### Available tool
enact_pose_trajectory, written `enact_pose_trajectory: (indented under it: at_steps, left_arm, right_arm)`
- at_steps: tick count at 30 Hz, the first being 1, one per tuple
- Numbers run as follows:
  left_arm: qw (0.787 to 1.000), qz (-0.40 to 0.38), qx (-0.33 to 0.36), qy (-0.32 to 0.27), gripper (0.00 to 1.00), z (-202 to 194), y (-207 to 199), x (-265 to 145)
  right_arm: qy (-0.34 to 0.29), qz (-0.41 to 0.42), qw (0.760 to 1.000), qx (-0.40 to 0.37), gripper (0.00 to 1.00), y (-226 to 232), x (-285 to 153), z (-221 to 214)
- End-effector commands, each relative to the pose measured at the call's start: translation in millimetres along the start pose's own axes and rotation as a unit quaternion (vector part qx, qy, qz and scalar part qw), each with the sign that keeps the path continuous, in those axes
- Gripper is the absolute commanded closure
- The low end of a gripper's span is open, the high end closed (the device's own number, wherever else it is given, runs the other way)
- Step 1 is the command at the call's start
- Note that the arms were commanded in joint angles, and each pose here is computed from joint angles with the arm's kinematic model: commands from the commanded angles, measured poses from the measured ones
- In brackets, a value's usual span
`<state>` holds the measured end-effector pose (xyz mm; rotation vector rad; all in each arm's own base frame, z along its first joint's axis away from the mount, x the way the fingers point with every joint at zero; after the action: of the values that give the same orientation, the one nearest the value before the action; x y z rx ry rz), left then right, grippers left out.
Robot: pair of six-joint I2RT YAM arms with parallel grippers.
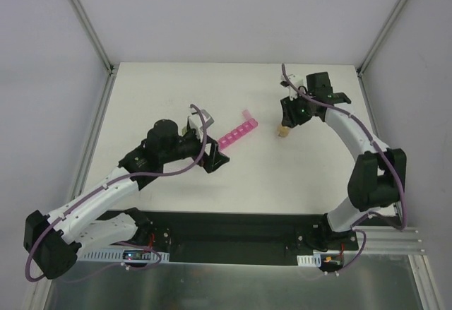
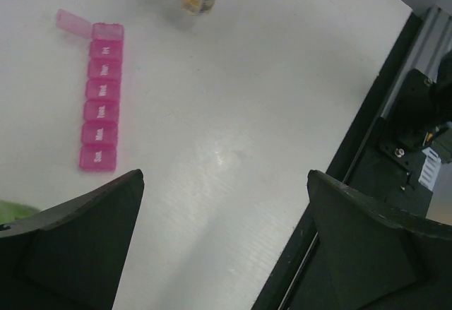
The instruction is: Sort the pills into containers
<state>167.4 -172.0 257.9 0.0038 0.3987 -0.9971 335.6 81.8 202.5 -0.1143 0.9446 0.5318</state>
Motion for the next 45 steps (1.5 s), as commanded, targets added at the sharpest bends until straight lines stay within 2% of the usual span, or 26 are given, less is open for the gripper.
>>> enact_pose_trajectory:
  at_steps: [1, 2, 3, 6, 10, 13, 23, 27, 31, 36, 39, 45]
  left_arm:
    - [0.981, -0.084, 0.146, -0.091, 0.01, 15, -30, 13]
    - [0.976, -0.095, 0.171, -0.097, 0.01, 11, -34, 17]
    - [0.959, -0.098, 0.225, -0.138, 0.01, 19, -37, 21]
    - [0.941, -0.095, 0.276, -0.173, 0.01, 17, -44, 34]
    - [0.924, -0.083, 0.295, -0.227, 0.01, 32, -46, 47]
    - [0.92, -0.096, 0.301, -0.233, 0.01, 42, -54, 58]
    - [0.915, -0.19, 0.282, -0.219, 0.01, 45, -94, 76]
    - [0.92, -0.21, 0.271, -0.187, 0.01, 39, -101, 84]
    - [0.934, -0.189, 0.257, -0.16, 0.05, 37, -99, 95]
    - [0.951, -0.128, 0.249, -0.13, 0.14, 36, -89, 103]
    - [0.953, -0.121, 0.246, -0.127, 0.2, 33, -88, 102]
    - [0.953, -0.138, 0.24, -0.12, 0.24, 29, -90, 103]
  right_arm:
    - [-0.065, 0.133, 0.988, -0.042, 0.82, 45, -81, 3]
    - [-0.066, 0.151, 0.985, -0.047, 0.82, 51, -89, 0]
    - [-0.062, 0.171, 0.982, -0.053, 0.82, 60, -105, -8]
    - [-0.062, 0.246, 0.964, -0.075, 0.83, 83, -137, -25]
    - [-0.078, 0.305, 0.942, -0.115, 0.83, 105, -168, -46]
    - [-0.081, 0.323, 0.934, -0.128, 0.83, 116, -181, -57]
    - [-0.107, 0.322, 0.928, -0.152, 0.84, 127, -193, -57]
    - [-0.108, 0.322, 0.927, -0.159, 0.85, 131, -191, -57]
    - [-0.112, 0.317, 0.927, -0.165, 0.85, 135, -192, -57]
    - [-0.12, 0.297, 0.932, -0.171, 0.85, 134, -193, -58]
    - [-0.119, 0.281, 0.938, -0.167, 0.85, 132, -192, -58]
    - [-0.126, 0.273, 0.942, -0.147, 0.86, 132, -187, -55]
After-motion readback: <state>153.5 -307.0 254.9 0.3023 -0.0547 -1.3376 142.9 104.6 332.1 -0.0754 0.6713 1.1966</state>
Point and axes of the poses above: each gripper's point midway between its finger pads, its own x axis out along the fingers, its own y axis along the line the jaws close on, z = x × y, the point moved 10 cm from there along -x, back along the fingers, and after that the axes turned 8 degrees about x, right-handed, at the moved point
